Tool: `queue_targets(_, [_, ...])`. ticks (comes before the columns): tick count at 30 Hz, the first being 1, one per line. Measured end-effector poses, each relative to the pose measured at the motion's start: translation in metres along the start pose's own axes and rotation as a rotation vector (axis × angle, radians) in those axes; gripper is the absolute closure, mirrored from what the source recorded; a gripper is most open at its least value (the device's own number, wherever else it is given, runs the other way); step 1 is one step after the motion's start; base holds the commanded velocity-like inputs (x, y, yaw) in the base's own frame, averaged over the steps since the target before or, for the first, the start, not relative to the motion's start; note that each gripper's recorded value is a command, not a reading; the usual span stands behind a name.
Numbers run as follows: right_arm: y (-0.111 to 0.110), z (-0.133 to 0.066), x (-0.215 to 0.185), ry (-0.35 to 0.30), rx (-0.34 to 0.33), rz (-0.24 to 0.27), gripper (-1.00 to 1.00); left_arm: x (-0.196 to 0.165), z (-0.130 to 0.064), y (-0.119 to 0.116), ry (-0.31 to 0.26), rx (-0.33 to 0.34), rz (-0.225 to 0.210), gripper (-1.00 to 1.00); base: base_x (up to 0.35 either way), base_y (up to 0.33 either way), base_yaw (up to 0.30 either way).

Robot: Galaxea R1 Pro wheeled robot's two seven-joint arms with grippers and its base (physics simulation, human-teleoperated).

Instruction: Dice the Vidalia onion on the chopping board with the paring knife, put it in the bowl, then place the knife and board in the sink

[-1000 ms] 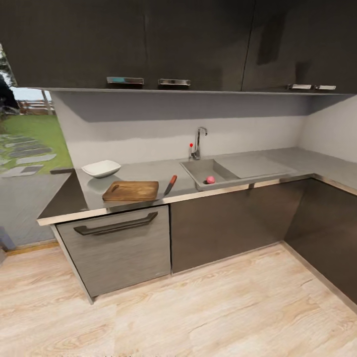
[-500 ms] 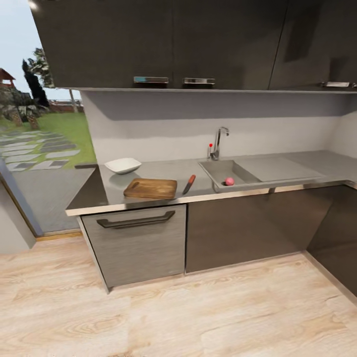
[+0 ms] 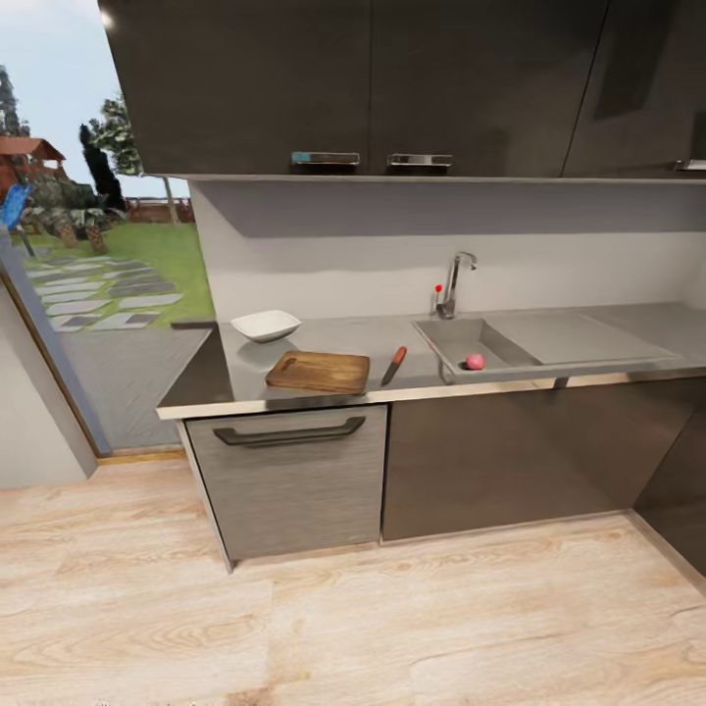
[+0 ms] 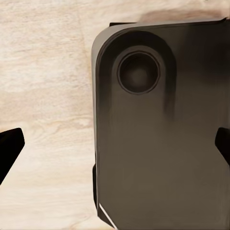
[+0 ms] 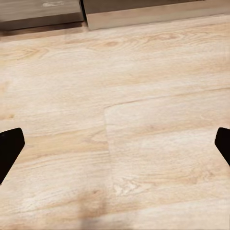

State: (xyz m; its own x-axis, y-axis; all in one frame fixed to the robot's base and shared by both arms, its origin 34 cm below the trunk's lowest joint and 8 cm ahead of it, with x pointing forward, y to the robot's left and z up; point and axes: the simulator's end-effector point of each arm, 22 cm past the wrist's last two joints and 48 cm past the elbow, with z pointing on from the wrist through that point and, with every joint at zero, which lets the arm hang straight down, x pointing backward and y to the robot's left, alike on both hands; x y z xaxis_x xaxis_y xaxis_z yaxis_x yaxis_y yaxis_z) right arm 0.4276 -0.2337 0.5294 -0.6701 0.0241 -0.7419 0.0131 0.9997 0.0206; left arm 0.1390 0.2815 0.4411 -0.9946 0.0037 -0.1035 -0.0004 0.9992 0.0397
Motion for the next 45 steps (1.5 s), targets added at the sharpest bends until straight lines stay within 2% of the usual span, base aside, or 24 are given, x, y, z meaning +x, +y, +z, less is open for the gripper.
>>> queue_targets(14, [-0.0001,0.0,-0.0001,0.0,0.0,0.0,-1.0,-0.0008,0.0001,0.0001,-0.002,0.0,0.001,-1.0,0.0,0.0,0.042])
queue_targets(36, [0.0003,0.0,0.0,0.0,-0.001,-0.001,-1.0,-0.001,0.0001,0.0001,-0.002,0.0,0.001,-1.0,0.0,0.0,0.226])
queue_targets(45, [0.0,0.0001,-0.0005,-0.001,0.0,0.0,-1.0,-0.001,0.0001,0.0001,-0.002,0.0,0.0,-1.0,0.0,0.0,0.023])
